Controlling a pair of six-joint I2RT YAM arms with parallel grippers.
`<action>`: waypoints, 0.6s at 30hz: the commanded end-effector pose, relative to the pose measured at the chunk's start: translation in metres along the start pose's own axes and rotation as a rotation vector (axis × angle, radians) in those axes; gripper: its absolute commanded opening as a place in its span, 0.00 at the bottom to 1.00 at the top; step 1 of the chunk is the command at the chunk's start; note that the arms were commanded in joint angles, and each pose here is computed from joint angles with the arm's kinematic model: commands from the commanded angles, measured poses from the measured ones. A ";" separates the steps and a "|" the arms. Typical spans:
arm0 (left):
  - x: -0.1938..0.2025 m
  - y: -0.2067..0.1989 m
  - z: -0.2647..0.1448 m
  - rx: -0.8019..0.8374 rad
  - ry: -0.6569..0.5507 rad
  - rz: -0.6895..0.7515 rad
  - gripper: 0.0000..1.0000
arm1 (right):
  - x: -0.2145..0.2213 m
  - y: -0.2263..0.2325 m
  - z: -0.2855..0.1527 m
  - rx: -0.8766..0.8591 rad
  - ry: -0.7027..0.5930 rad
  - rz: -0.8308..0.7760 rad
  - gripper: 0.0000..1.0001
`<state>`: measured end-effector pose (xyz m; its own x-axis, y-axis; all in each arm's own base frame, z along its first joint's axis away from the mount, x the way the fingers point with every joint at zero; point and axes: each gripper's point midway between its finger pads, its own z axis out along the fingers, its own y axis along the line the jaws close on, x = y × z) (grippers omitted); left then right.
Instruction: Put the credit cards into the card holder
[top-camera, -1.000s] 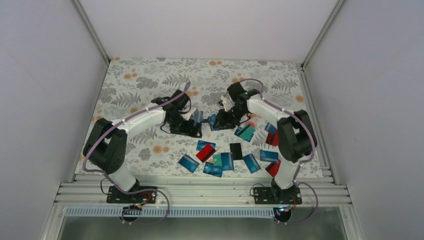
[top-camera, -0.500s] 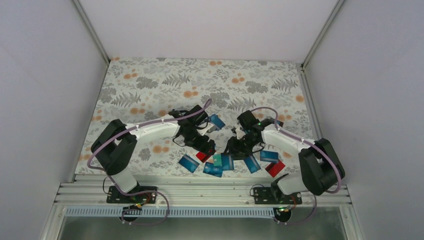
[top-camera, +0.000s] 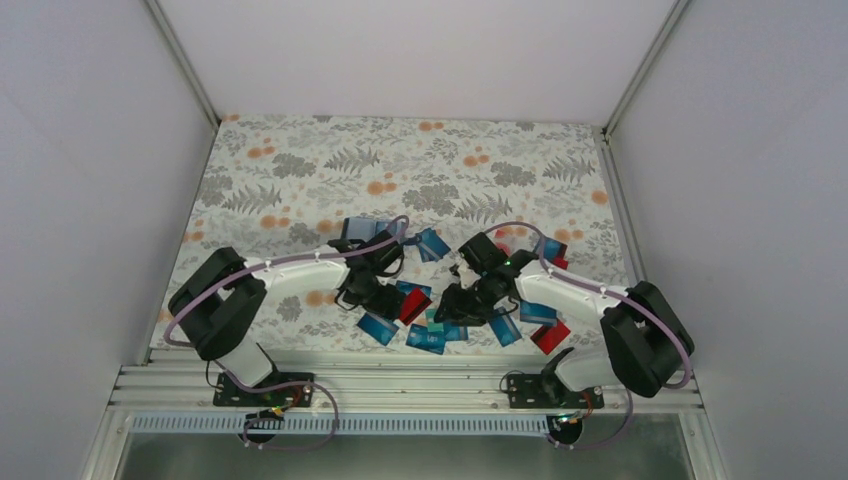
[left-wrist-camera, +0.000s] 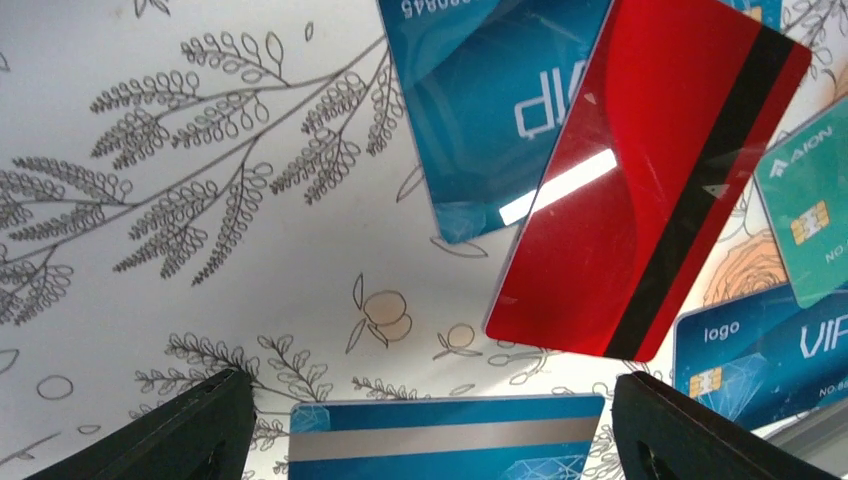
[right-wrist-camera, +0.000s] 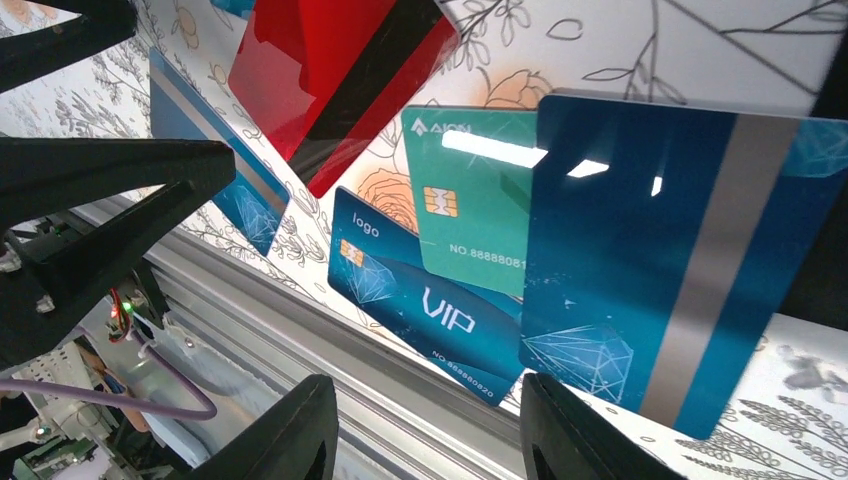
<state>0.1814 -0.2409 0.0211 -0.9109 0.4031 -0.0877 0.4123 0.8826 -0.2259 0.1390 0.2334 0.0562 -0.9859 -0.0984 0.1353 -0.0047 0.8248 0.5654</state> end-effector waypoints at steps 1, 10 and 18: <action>0.029 0.003 0.014 0.010 0.062 -0.011 0.89 | -0.002 0.008 0.005 0.002 -0.016 -0.014 0.46; 0.057 -0.023 0.017 0.051 0.104 0.039 0.88 | 0.003 0.016 0.009 0.008 -0.012 -0.035 0.46; 0.062 -0.038 0.013 0.063 0.093 0.048 0.88 | 0.004 0.021 0.014 0.012 -0.003 -0.059 0.46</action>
<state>0.1309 -0.2619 0.0229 -0.8690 0.4831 -0.1071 0.4929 0.8260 -0.2735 0.1267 0.2483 0.0533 -0.9821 -0.1361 0.1299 -0.0411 0.8291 0.5575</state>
